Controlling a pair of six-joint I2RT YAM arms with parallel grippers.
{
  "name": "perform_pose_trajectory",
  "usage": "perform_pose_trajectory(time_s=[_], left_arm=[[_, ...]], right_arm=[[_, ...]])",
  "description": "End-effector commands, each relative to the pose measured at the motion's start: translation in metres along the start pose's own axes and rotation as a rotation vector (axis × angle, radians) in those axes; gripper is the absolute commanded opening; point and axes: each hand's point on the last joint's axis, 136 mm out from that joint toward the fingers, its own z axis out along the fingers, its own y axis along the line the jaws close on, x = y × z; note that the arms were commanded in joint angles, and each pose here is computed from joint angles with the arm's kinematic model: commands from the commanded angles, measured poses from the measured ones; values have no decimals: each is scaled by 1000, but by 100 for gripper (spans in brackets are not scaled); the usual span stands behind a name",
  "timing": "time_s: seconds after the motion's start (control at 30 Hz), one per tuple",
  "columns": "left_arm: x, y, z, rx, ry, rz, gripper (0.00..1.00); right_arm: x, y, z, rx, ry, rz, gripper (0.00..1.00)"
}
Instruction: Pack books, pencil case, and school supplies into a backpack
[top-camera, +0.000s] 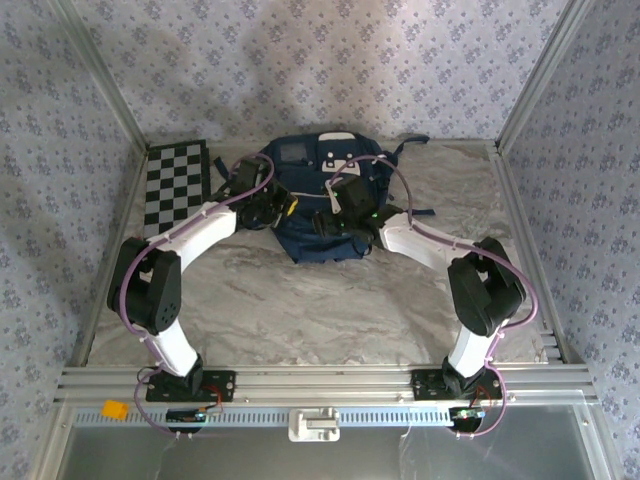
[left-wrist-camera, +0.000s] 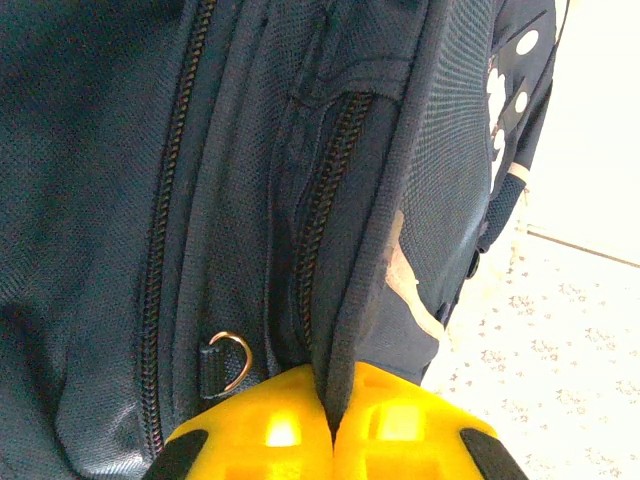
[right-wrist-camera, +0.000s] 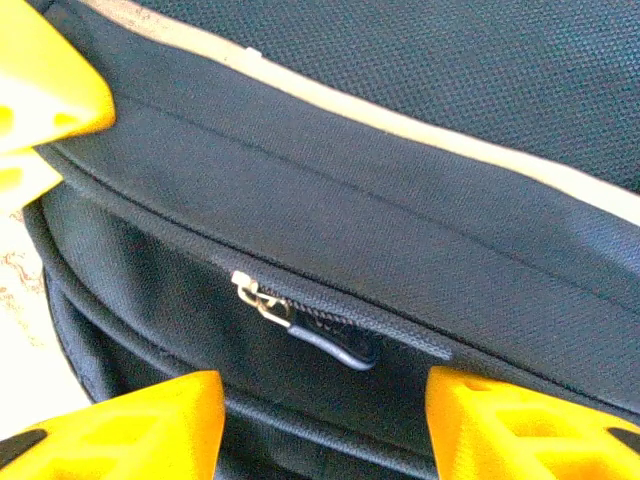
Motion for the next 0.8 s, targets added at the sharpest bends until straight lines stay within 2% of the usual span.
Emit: perform_pose_trajectory(time_s=[0.0, 0.27, 0.4, 0.5, 0.63, 0.77], left_arm=[[2, -38, -26, 111, 3, 32, 0], [1, -41, -25, 112, 2, 40, 0], [3, -43, -25, 122, 10, 31, 0], [4, -47, -28, 130, 10, 37, 0], [7, -49, -29, 132, 15, 44, 0], [7, -48, -31, 131, 20, 51, 0]], right_arm=[[-15, 5, 8, -31, -40, 38, 53], [-20, 2, 19, 46, -70, 56, 49], [-24, 13, 27, 41, -81, 35, 48], [-27, 8, 31, 109, -108, 33, 43], [-40, 8, 35, 110, -137, 2, 34], [-40, 5, 36, 152, -131, -30, 17]])
